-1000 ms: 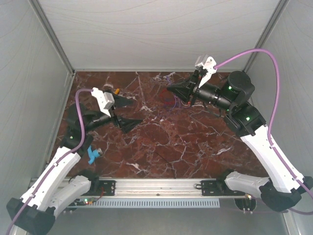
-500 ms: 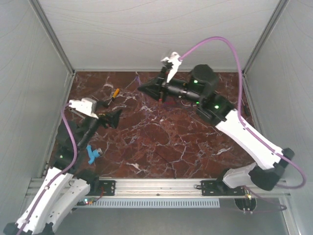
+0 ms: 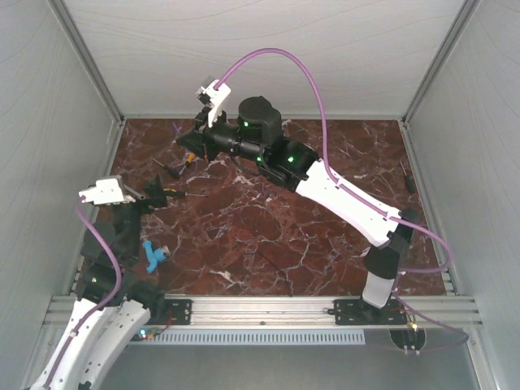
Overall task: Zip-tie the wires
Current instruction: Straighten the cable at the center of the board.
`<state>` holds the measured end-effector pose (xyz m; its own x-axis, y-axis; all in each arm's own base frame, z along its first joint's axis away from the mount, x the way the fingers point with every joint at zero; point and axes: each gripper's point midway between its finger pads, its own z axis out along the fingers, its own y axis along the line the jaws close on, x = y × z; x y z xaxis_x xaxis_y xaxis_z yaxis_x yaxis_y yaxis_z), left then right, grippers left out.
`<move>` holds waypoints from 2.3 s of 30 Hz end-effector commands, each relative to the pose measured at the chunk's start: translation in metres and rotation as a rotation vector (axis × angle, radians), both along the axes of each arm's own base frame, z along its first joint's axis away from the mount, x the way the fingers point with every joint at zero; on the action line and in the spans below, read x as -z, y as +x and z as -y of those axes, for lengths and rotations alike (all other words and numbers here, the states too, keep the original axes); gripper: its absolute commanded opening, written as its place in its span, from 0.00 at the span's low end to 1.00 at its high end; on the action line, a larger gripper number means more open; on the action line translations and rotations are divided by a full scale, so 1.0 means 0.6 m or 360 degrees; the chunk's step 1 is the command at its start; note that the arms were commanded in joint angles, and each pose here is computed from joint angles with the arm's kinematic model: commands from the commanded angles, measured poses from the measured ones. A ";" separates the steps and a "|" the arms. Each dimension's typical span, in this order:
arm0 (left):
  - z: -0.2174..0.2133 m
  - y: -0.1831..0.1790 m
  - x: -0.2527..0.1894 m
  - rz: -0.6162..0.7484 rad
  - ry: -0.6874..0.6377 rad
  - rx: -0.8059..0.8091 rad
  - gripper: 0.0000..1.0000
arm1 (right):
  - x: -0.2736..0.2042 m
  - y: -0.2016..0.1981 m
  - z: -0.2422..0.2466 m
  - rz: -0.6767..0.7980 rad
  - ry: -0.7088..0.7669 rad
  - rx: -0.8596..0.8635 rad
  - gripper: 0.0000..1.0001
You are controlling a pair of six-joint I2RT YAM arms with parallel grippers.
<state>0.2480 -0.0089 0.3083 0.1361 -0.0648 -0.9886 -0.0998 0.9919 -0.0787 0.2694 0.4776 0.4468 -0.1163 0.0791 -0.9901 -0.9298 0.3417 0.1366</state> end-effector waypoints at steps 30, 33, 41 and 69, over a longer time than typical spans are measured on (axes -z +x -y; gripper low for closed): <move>0.237 0.072 0.201 -0.0922 -0.0387 0.0878 0.97 | 0.514 0.049 0.511 -0.1237 -0.0778 0.1408 0.00; 0.248 0.082 0.234 -0.1049 -0.0391 0.0829 0.93 | 0.523 0.042 0.517 -0.1254 -0.0795 0.1414 0.00; 0.336 0.104 0.327 -0.1289 -0.0371 0.0880 0.72 | 0.524 0.025 0.532 -0.1258 -0.0733 0.1439 0.00; 0.455 0.151 0.495 -0.1508 0.0225 0.1235 0.39 | 0.548 -0.005 0.556 -0.1285 -0.0731 0.1431 0.00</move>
<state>0.3325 -0.2622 0.0067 -0.7328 0.2551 -0.6308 0.4805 0.8504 -0.2142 0.2619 0.1445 0.1062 -0.8015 0.1019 -0.5893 -0.0514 0.9700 0.2376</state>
